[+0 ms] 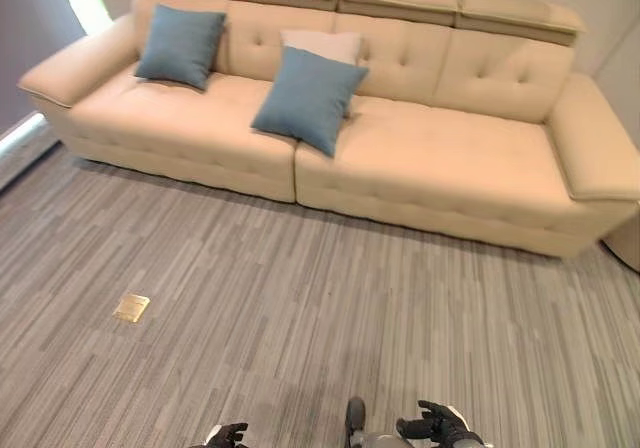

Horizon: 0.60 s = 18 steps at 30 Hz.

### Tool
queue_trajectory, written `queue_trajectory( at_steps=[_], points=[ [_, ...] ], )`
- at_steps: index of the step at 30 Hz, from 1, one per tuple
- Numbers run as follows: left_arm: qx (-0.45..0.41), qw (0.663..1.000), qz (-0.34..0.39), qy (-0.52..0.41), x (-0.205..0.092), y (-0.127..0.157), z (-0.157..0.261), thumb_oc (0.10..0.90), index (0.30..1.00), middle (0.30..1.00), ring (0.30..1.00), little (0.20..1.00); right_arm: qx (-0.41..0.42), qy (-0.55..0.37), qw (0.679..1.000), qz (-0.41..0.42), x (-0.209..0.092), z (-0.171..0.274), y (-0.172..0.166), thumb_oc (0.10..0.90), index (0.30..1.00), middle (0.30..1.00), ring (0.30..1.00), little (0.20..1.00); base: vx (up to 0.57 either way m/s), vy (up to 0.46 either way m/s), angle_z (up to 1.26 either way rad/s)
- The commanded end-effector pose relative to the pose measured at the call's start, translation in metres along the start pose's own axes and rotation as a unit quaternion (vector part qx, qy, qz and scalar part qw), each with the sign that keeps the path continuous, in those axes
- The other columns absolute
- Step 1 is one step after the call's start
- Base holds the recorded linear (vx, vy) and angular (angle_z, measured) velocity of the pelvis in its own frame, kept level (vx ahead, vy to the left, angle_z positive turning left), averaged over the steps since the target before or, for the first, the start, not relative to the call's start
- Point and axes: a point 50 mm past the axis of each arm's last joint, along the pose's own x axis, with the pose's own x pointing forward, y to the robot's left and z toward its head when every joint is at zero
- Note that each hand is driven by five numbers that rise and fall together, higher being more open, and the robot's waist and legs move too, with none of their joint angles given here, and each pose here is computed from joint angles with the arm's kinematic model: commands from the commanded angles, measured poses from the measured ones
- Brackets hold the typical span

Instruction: Pick up all the scattered cushions and arrange them neatly on the sofa.

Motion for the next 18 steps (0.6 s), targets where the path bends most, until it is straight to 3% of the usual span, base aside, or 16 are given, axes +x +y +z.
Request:
queue_trajectory(
  at_steps=[1, 5, 6, 9, 13, 15, 18],
  points=[
    [-0.001, 1.0, 0.004, -0.021, 0.001, 0.0, 0.012, 0.8, 0.9, 0.9, 0.9, 0.9, -0.009, 0.007, 1.0, -0.029, -0.001, -0.008, -0.019, 0.8, 0.9, 0.9, 0.9, 0.9, 0.28, -0.293, -0.05],
    [-0.011, 0.999, 0.003, -0.034, 0.001, -0.004, 0.016, 0.8, 0.9, 0.9, 0.9, 0.9, -0.002, 0.0, 0.999, -0.041, -0.001, -0.005, -0.023, 0.8, 0.9, 0.9, 0.9, 0.9, 0.52, -0.087, 0.02],
    [-0.007, 1.0, 0.003, -0.021, 0.0, -0.003, 0.007, 0.8, 0.9, 0.9, 0.9, 0.9, 0.006, -0.024, 0.999, -0.049, 0.002, 0.019, -0.032, 0.8, 0.9, 0.9, 0.9, 0.9, 0.52, 0.069, -0.03],
    [-0.005, 1.0, 0.003, -0.017, -0.001, -0.001, 0.002, 0.8, 0.9, 0.9, 0.9, 0.9, -0.005, -0.025, 0.998, -0.051, 0.001, 0.013, -0.038, 0.8, 0.9, 0.9, 0.9, 0.9, 0.69, 0.075, -0.19],
    [0.002, 1.0, 0.003, -0.013, -0.001, -0.001, 0.0, 0.8, 0.9, 0.9, 0.9, 0.9, -0.016, -0.015, 0.999, -0.047, 0.001, 0.008, -0.031, 0.8, 0.9, 0.9, 0.9, 0.9, 0.42, 0.148, -0.28],
    [-0.007, 1.0, 0.011, 0.022, -0.004, 0.001, -0.02, 0.8, 0.9, 0.9, 0.9, 0.9, -0.011, 0.022, 1.0, -0.02, -0.002, -0.014, -0.012, 0.8, 0.9, 0.9, 0.9, 0.9, 0.73, 0.421, -0.49],
    [0.002, 1.0, 0.015, 0.02, -0.003, 0.008, -0.017, 0.8, 0.9, 0.9, 0.9, 0.9, -0.002, 0.034, 0.999, -0.002, -0.004, -0.023, 0.0, 0.8, 0.9, 0.9, 0.9, 0.9, 0.36, 0.24, -0.39]
  ],
)
